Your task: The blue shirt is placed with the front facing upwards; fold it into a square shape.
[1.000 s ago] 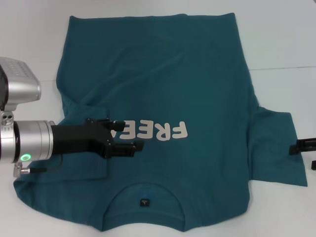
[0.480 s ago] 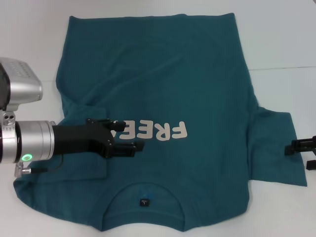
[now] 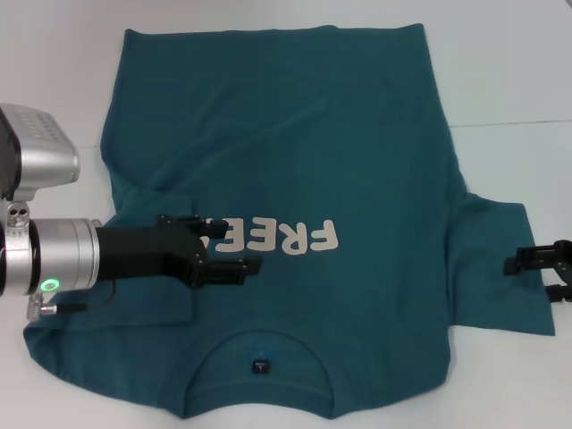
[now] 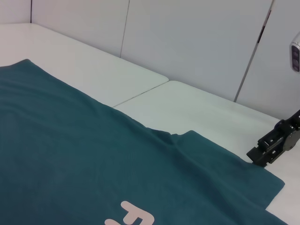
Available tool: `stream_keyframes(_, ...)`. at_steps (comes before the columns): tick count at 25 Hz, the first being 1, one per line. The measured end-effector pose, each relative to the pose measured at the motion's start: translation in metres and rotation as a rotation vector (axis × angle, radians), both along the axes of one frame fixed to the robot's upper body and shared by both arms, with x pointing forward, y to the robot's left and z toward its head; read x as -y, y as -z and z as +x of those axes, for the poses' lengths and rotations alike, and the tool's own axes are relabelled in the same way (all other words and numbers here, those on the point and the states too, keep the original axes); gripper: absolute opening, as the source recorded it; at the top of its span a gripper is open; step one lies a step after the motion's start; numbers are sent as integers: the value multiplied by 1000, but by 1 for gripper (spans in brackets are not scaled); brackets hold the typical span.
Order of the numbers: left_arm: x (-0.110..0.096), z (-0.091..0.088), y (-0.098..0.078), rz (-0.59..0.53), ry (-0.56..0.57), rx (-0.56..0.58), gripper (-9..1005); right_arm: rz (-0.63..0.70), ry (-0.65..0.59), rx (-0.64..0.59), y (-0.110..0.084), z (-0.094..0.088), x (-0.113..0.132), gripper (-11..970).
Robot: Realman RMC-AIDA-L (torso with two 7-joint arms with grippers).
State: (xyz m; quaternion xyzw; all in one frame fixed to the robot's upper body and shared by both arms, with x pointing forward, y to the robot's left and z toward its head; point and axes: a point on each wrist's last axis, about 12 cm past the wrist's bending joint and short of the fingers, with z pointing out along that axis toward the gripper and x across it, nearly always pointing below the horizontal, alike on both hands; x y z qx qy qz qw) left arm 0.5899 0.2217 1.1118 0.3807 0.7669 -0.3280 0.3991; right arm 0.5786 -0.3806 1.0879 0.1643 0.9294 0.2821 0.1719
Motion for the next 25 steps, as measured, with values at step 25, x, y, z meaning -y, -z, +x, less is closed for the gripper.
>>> stream_keyframes(25,1,1,2,2,-7,-6,848,74,39,46,-1,-3,2,905)
